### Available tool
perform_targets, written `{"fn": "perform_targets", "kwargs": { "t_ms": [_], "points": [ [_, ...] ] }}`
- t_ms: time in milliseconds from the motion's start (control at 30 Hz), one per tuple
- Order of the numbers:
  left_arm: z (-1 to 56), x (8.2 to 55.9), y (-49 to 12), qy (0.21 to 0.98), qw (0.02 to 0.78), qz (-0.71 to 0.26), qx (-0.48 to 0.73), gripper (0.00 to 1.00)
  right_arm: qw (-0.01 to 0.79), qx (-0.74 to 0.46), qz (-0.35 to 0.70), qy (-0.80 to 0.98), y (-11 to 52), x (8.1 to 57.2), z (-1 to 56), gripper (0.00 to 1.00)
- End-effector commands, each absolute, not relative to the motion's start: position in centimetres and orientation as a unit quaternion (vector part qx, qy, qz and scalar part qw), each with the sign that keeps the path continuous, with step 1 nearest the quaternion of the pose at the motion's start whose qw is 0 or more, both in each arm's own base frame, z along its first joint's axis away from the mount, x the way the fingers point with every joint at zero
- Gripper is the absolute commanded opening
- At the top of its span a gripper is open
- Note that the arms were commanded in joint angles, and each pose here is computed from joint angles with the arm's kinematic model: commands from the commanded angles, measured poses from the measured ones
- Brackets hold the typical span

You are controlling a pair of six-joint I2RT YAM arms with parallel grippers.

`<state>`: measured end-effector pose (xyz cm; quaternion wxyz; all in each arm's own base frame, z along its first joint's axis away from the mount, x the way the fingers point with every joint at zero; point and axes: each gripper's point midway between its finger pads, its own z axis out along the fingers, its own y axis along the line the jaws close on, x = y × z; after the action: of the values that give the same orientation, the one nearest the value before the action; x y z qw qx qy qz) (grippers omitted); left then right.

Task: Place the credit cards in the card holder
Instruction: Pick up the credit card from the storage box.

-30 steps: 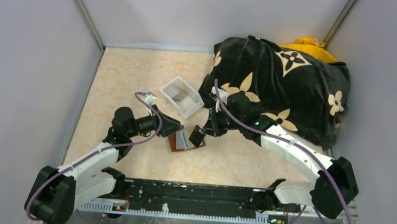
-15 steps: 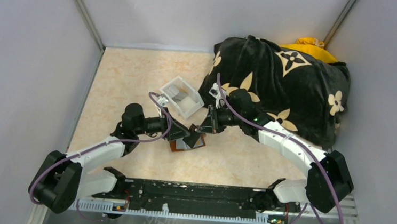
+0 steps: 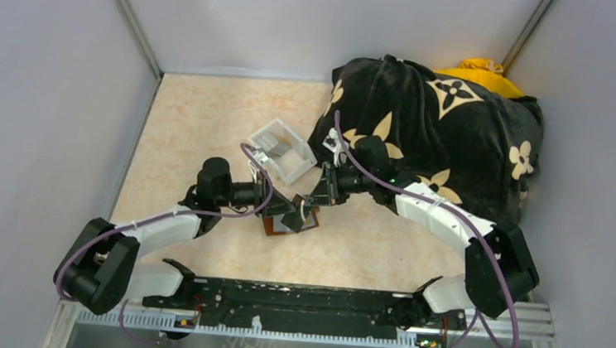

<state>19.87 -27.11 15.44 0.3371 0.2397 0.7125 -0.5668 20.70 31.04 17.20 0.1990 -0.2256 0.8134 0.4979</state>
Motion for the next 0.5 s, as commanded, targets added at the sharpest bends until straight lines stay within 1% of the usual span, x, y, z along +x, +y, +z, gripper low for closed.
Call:
{"fn": "perform_targets", "kwargs": {
  "t_ms": [0,67,167,233,333,400,467],
  "points": [
    [16.8,19.7,-27.8,0.687,0.339,-0.585,0.268,0.11,0.225,-0.238,0.520,0.788,31.8,22.2,19.4,0.00],
    [16.7,19.6,-27.9,0.685,0.335,-0.590,0.268,0.00,0.227,-0.237,0.524,0.786,31.8,22.4,19.5,0.00],
    [16.5,19.7,-28.0,0.684,0.333,-0.593,0.264,0.00,0.241,-0.234,0.520,0.785,31.7,23.1,20.0,0.00],
    [16.3,20.3,-28.0,0.691,0.343,-0.586,0.249,0.00,0.261,-0.230,0.508,0.788,31.4,23.8,20.2,0.07],
    [16.2,21.6,-27.5,0.704,0.372,-0.566,0.215,0.00,0.298,-0.219,0.488,0.791,30.7,24.6,20.4,0.24],
    [16.0,22.5,-27.0,0.714,0.391,-0.552,0.179,0.00,0.320,-0.208,0.473,0.794,30.2,25.1,20.4,0.30],
    [16.1,23.2,-26.5,0.720,0.406,-0.546,0.136,0.00,0.340,-0.194,0.458,0.798,29.6,25.6,20.0,0.33]
  ]
}}
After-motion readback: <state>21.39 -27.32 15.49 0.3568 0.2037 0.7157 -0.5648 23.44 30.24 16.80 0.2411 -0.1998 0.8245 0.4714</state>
